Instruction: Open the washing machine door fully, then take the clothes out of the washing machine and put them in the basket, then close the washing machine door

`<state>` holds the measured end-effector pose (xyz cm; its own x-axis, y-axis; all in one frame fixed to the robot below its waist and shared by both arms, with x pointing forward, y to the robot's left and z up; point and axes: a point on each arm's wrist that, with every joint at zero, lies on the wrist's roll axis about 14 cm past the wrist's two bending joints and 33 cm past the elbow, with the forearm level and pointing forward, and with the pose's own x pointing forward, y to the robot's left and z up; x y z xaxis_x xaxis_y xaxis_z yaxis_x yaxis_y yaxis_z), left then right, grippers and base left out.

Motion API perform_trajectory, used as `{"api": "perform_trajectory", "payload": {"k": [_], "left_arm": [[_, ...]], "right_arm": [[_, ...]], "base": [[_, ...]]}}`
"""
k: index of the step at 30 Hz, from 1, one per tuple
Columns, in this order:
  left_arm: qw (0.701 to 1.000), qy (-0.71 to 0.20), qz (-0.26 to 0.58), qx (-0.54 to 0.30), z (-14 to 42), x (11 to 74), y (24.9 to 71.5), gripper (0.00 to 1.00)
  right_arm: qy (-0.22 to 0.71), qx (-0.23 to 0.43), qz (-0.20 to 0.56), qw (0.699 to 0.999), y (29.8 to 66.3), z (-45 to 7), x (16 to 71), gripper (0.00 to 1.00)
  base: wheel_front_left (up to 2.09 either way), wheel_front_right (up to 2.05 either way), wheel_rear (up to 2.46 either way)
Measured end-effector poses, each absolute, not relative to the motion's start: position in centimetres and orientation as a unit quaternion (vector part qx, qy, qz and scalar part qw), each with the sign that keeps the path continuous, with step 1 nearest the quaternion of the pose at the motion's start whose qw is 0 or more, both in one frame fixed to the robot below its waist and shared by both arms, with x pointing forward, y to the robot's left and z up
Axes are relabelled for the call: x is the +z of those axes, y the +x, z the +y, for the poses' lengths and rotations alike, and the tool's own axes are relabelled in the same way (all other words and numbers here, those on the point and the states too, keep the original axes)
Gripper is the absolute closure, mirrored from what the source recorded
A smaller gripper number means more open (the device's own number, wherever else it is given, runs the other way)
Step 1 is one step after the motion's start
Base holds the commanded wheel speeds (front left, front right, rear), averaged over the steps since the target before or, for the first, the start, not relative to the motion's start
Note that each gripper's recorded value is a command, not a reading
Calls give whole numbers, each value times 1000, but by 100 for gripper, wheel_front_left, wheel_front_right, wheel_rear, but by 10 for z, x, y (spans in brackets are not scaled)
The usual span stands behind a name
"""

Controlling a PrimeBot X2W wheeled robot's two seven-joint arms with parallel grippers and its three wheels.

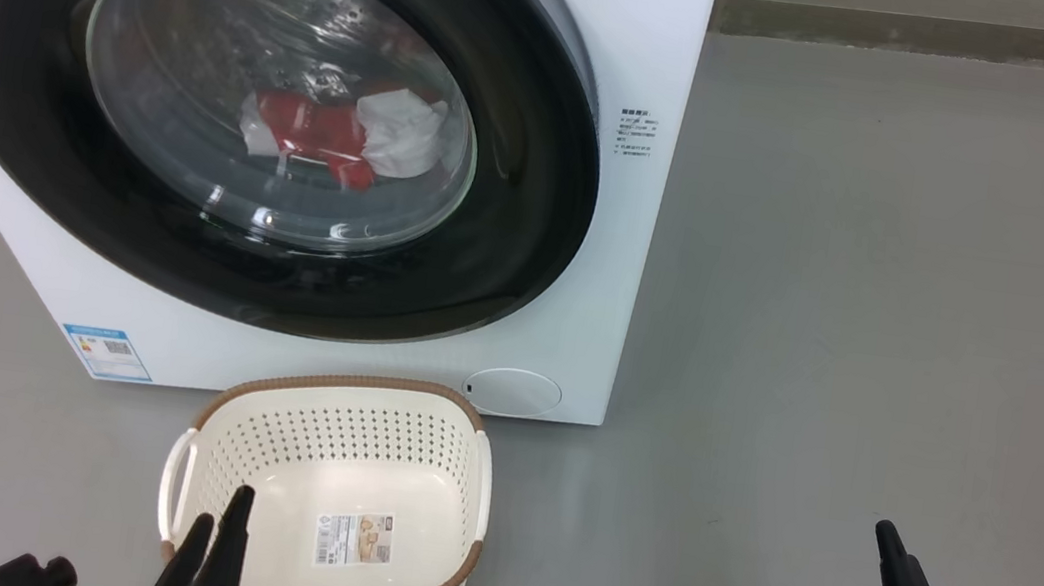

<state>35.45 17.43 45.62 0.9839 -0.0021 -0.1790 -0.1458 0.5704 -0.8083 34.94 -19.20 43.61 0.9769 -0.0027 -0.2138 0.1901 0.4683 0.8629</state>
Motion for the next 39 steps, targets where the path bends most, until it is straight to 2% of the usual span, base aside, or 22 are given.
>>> {"api": "perform_trajectory", "payload": {"k": [19, 39], "left_arm": [[934, -351, 63, 35, 174, 465, 351, 0], [969, -243, 32, 22, 172, 480, 351, 0]], "right_arm": [[421, -37, 88, 902, 348, -191, 440, 0], [339, -17, 82, 937, 344, -191, 442, 0]], "base": [[0, 0, 0], [0, 0, 0]]}}
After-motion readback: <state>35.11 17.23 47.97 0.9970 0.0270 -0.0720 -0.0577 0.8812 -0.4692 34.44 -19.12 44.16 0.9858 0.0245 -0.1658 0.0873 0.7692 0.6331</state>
